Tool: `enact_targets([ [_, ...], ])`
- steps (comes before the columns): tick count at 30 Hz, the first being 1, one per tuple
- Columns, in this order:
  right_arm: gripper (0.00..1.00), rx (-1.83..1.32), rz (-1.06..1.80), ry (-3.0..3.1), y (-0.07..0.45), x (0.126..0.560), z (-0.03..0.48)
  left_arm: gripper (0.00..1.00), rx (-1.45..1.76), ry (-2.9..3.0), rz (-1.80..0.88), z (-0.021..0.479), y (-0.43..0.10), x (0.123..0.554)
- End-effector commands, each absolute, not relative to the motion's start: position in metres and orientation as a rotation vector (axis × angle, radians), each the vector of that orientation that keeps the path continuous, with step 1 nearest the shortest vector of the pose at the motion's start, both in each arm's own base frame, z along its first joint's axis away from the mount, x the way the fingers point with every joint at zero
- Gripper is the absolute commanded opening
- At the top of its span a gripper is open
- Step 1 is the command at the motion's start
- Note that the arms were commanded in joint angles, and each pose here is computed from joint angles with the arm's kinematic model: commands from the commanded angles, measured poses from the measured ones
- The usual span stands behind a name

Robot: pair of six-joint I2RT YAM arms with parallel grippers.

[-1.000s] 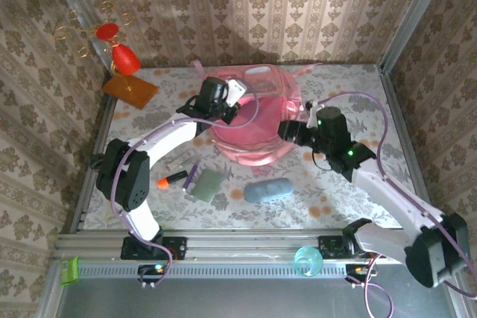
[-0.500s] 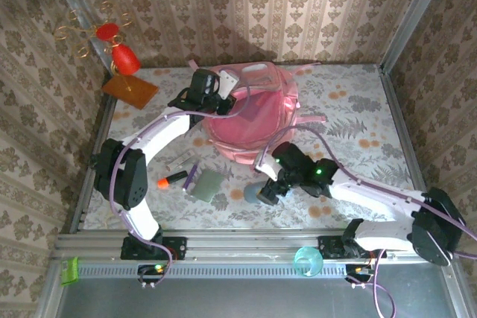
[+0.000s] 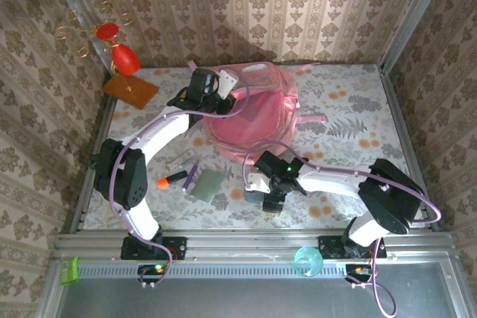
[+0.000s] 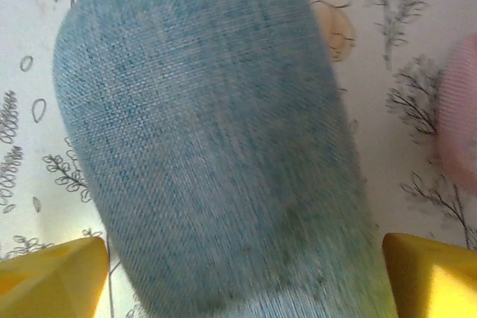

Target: Pack the student bag

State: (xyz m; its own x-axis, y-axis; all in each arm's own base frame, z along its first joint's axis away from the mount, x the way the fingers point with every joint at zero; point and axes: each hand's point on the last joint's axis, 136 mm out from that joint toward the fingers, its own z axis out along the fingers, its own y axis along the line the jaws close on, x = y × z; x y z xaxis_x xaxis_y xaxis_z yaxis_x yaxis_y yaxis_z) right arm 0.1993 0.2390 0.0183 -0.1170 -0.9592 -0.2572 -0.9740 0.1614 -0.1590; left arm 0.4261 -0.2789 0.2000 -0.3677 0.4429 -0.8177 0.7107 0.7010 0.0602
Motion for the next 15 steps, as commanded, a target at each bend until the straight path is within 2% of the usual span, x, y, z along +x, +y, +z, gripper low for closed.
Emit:
enact_targets([
  [1, 0.84, -1.885, 0.067, 2.076, 0.254, 0.21, 0.019, 0.0, 0.85, 1.922, -0.45, 0.243, -0.289, 0.433],
  [6, 0.49, -1.866, 0.069, 2.033, 0.259, 0.213, 0.027, 0.0, 0.848, 1.917, -0.459, 0.248, -0.291, 0.431],
  [8, 0.39, -1.846, 0.074, 1.997, 0.263, 0.213, 0.04, 0.0, 0.849, 1.91, -0.485, 0.252, -0.294, 0.429],
  [12, 0.32, -1.758, 0.126, 1.903, 0.272, 0.216, 0.084, 0.0, 0.849, 1.904, -0.527, 0.262, -0.298, 0.427],
  [15, 0.32, -1.685, 0.116, 1.782, 0.28, 0.226, 0.13, 0.0, 0.853, 1.9, -0.552, 0.27, -0.301, 0.425],
])
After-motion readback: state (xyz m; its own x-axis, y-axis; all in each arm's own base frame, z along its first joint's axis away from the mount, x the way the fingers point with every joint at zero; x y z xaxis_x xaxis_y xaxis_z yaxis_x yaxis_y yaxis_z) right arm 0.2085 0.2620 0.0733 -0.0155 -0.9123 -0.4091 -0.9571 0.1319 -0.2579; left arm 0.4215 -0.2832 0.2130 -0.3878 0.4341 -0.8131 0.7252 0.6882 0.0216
